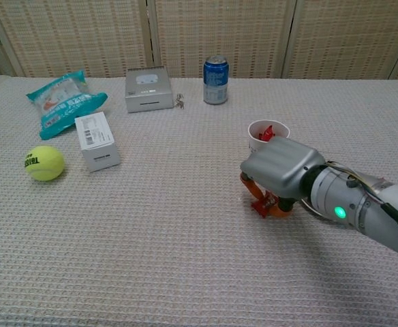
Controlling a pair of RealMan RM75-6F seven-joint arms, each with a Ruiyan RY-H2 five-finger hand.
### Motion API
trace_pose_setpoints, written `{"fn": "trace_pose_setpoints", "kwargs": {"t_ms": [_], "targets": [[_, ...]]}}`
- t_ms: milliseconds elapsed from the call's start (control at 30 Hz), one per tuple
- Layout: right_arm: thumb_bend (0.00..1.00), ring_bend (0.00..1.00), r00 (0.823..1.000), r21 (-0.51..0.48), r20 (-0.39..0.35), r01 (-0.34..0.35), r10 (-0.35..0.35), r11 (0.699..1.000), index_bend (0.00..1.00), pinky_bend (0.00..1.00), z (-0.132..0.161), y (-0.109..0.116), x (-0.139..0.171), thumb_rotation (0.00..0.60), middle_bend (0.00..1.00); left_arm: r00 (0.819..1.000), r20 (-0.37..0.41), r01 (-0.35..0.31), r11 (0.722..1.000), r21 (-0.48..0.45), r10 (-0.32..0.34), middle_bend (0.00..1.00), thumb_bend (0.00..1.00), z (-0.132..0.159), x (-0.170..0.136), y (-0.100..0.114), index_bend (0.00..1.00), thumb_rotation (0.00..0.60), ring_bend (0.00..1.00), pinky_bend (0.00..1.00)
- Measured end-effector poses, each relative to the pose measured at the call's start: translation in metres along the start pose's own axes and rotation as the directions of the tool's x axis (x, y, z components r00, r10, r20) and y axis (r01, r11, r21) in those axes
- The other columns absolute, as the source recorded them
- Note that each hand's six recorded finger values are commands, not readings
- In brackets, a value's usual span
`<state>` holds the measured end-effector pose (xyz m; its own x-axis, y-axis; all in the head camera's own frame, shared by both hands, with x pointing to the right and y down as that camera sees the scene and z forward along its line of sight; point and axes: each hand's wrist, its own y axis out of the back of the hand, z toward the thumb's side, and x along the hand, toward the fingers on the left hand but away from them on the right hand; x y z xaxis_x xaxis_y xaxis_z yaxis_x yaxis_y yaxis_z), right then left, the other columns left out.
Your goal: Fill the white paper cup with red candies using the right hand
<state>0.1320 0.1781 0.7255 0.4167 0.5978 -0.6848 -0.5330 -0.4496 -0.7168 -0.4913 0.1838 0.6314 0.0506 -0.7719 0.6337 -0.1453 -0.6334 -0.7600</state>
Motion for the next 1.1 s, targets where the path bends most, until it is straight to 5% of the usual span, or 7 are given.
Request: {"fn": "trace_pose_setpoints", "kwargs": {"t_ms": [300, 600, 1100], "targets": [[0.24, 0.85, 0.997, -0.098, 0.018, 0.079, -0.077, 0.992, 0.6, 1.0, -0.011, 0.029, 0.009, 0.6, 0.84, 1.0, 0.003, -0.002, 1.0, 0.002, 0.002, 0.21, 0.61, 0.001, 0.0, 0.0, 0.02, 0.6, 0.18, 0.32], [0.24, 0.86, 0.972, -0.229, 0.137, 0.218, -0.191, 0.949, 0.6, 1.0, -0.051, 0.082, 0.006, 0.6, 0.84, 1.0, 0.003, 0.0, 1.0, 0.005, 0.0, 0.21, 0.61, 0.002, 0.0, -0.001, 0.02, 0.6, 0.18, 0.32], [0.24, 0.85, 0.963, -0.293, 0.254, 0.163, -0.088, 0.942, 0.54, 1.0, -0.091, 0.083, -0.028, 0.6, 0.84, 1.0, -0.003, 0.005, 1.0, 0.003, -0.005, 0.21, 0.61, 0.0, 0.002, -0.002, 0.0, 0.6, 0.18, 0.32]]}}
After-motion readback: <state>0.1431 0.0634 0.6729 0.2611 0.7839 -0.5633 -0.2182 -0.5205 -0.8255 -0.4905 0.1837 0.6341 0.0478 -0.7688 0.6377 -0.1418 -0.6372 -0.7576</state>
